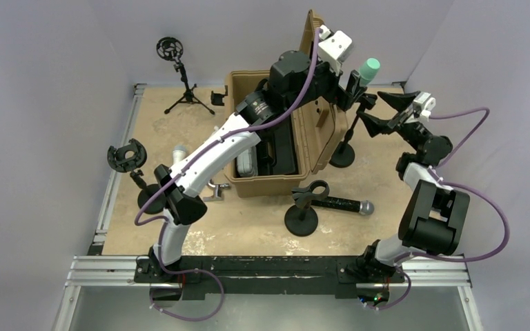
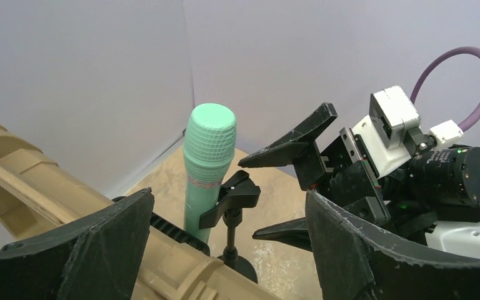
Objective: Remove the microphone from the stand
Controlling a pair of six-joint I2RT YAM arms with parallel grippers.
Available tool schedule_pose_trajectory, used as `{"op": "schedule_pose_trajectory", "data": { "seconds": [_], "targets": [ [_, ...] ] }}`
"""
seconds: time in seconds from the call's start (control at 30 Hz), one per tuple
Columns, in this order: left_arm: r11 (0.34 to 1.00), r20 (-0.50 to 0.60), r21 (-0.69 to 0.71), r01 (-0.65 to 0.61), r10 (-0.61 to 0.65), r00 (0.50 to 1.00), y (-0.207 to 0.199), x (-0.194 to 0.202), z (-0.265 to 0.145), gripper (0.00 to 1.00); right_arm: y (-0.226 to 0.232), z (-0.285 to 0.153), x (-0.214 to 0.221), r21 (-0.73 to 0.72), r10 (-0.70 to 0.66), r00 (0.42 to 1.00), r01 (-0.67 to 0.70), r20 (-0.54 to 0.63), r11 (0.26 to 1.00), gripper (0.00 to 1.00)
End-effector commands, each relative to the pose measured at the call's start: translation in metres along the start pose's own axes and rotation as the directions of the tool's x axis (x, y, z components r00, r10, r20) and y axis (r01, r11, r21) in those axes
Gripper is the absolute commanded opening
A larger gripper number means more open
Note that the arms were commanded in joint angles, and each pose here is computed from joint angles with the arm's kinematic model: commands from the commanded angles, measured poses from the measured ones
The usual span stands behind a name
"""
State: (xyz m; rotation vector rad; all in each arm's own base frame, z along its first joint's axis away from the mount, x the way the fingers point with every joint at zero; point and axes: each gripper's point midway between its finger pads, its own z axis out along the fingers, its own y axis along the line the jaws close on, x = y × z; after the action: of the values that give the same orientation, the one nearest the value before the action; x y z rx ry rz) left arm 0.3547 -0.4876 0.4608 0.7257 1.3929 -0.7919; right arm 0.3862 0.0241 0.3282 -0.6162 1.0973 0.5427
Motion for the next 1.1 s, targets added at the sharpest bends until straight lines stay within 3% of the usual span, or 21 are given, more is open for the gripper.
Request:
{"op": "schedule_pose_trajectory", "data": {
  "seconds": [0.0, 0.33, 0.43, 0.63, 1.07],
  "targets": [
    [1.0, 0.122, 0.012, -0.019, 0.017, 0.992, -0.006, -0.065, -0.034, 0.89, 0.0, 0.012, -0.017, -0.062, -0.103, 0.994, 0.104, 0.023, 0.993, 0.81],
    [0.998, 0.188, -0.011, -0.069, 0.07, 0.98, 0.0, -0.062, -0.003, 0.97, -0.011, 0.021, -0.007, -0.03, -0.083, 0.996, 0.083, 0.015, 0.996, 0.77],
    [0.993, 0.216, -0.045, -0.11, 0.117, 0.969, 0.007, -0.057, 0.012, 0.96, -0.016, 0.023, -0.006, 0.001, -0.079, 0.997, 0.079, 0.021, 0.997, 0.75],
    [0.986, 0.241, -0.079, -0.146, 0.161, 0.957, 0.014, -0.044, 0.031, 0.84, -0.022, 0.03, -0.003, 0.074, -0.105, 0.994, 0.103, 0.023, 0.992, 0.7],
    [0.989, 0.222, -0.111, -0.101, 0.124, 0.967, 0.02, -0.033, 0.036, 0.89, -0.03, 0.037, -0.004, 0.116, -0.112, 0.994, 0.112, 0.001, 0.987, 0.56]
  ]
}}
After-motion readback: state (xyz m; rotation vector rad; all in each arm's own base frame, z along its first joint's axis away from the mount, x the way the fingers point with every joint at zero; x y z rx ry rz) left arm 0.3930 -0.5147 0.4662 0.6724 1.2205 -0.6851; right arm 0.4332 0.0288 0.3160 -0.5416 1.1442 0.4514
